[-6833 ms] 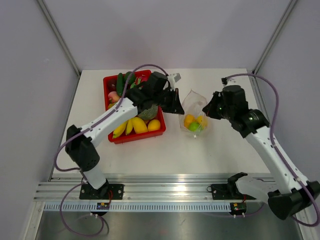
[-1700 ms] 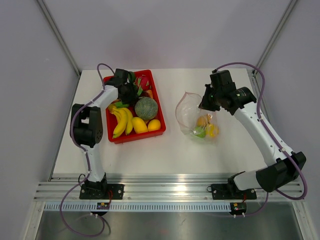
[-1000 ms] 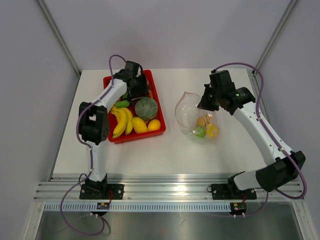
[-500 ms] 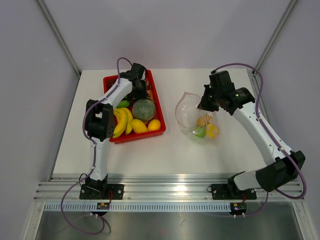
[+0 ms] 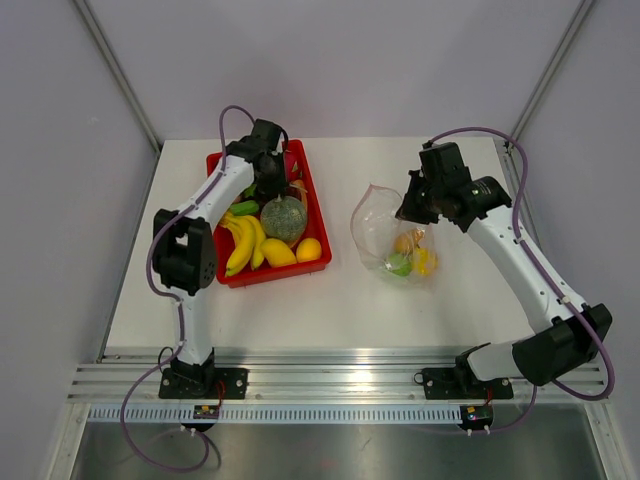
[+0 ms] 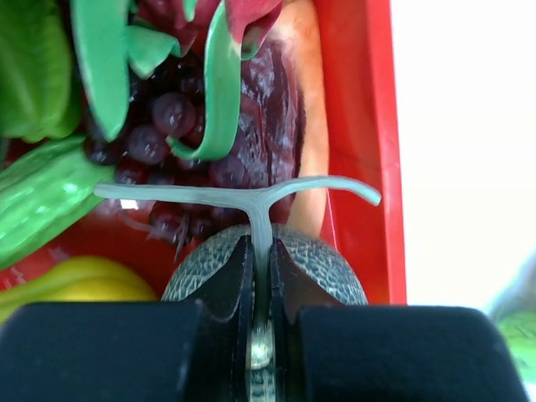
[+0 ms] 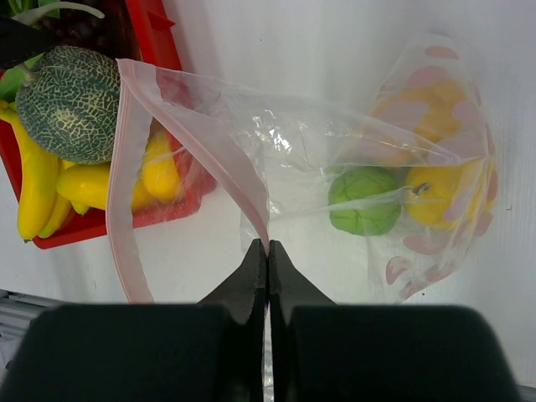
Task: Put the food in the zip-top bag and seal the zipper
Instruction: Pick up the fake fruit from the bin.
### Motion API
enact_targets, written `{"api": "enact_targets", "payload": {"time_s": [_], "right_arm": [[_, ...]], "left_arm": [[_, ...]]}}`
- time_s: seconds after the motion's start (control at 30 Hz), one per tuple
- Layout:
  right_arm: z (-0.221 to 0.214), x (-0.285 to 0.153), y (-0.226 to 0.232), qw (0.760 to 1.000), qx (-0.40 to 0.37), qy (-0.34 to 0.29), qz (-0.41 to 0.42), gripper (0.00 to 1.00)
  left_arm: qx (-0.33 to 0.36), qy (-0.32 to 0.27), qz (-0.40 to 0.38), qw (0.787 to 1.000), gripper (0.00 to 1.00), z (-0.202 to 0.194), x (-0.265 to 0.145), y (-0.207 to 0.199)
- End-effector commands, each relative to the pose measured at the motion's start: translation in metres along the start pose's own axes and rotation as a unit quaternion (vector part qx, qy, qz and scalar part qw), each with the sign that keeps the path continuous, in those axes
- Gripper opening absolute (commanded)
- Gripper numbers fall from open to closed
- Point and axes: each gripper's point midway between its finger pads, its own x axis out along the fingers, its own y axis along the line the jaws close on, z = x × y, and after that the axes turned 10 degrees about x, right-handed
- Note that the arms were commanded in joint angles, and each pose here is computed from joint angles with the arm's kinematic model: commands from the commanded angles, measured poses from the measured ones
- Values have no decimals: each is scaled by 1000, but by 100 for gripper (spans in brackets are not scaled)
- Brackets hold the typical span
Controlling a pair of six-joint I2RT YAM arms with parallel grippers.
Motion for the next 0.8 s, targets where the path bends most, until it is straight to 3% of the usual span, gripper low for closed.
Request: {"api": "enact_targets", "payload": {"time_s": [0.0, 0.43, 0.77], "right_arm": [[5, -12, 6, 1000, -6, -20, 19, 0], [6, -10, 10, 999, -4, -22, 30, 0], [8, 1, 39, 996, 5, -6, 88, 0]], "left_arm": [[5, -85, -9, 996, 0, 37, -47, -1], [26, -168, -49, 984, 0, 48, -83, -9], [48, -311, -159, 936, 0, 82, -189, -46]]}}
